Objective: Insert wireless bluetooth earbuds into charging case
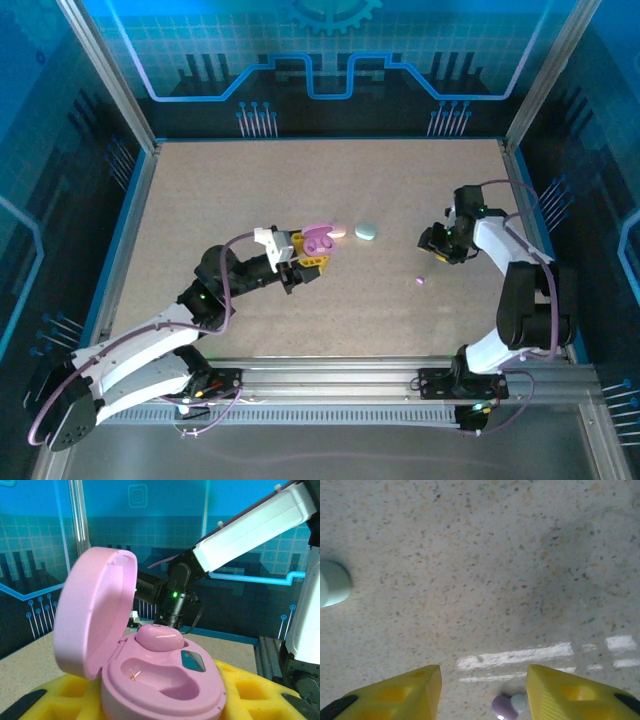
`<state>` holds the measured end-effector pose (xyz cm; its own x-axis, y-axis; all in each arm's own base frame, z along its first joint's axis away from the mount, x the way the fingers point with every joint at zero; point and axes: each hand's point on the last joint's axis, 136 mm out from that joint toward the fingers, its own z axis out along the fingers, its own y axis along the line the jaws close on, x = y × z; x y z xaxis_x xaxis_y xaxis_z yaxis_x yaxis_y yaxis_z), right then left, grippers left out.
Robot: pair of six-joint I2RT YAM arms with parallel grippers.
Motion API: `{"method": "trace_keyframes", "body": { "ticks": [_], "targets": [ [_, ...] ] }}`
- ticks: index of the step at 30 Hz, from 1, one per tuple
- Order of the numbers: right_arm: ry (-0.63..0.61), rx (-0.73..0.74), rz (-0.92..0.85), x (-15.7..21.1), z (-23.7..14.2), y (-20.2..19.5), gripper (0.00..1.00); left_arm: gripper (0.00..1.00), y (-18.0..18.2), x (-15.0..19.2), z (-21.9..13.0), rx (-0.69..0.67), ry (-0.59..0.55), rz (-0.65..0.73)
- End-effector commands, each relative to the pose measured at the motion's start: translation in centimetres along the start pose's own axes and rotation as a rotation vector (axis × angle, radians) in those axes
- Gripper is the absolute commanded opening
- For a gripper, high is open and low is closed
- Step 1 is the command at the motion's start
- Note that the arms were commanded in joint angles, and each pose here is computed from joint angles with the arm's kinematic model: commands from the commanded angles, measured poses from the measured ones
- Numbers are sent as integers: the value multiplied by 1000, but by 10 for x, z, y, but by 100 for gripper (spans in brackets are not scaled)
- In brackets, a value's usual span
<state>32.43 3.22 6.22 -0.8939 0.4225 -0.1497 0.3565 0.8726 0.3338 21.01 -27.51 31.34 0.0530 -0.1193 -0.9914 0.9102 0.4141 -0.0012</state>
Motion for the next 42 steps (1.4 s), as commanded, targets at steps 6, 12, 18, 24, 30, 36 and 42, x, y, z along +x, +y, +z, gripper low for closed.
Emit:
{"method": "trace_keyframes", "body": {
  "ticks": [6,12,18,24,30,36,42],
  "targets": [
    [49,47,-43,-8,12,-10,51,27,-1,-4,-4,-12,-9,22],
    [136,51,-26,6,25,-9,49,27,-1,-5,-3,-14,-11,23],
    [181,-18,-69,22,32,5,48,27,-1,-1,-2,-10,-4,17],
    [236,-11,-61,33,39,5,47,27,-2,0,-1,-2,-4,10],
    [261,22,-51,48,41,-1,47,27,-1,0,-1,-9,-4,9],
    [276,24,-49,57,40,-1,45,27,0,1,-1,-9,-2,8],
    [291,30,-45,70,35,-1,43,27,-1,2,-2,-10,-1,6]
  ]
}}
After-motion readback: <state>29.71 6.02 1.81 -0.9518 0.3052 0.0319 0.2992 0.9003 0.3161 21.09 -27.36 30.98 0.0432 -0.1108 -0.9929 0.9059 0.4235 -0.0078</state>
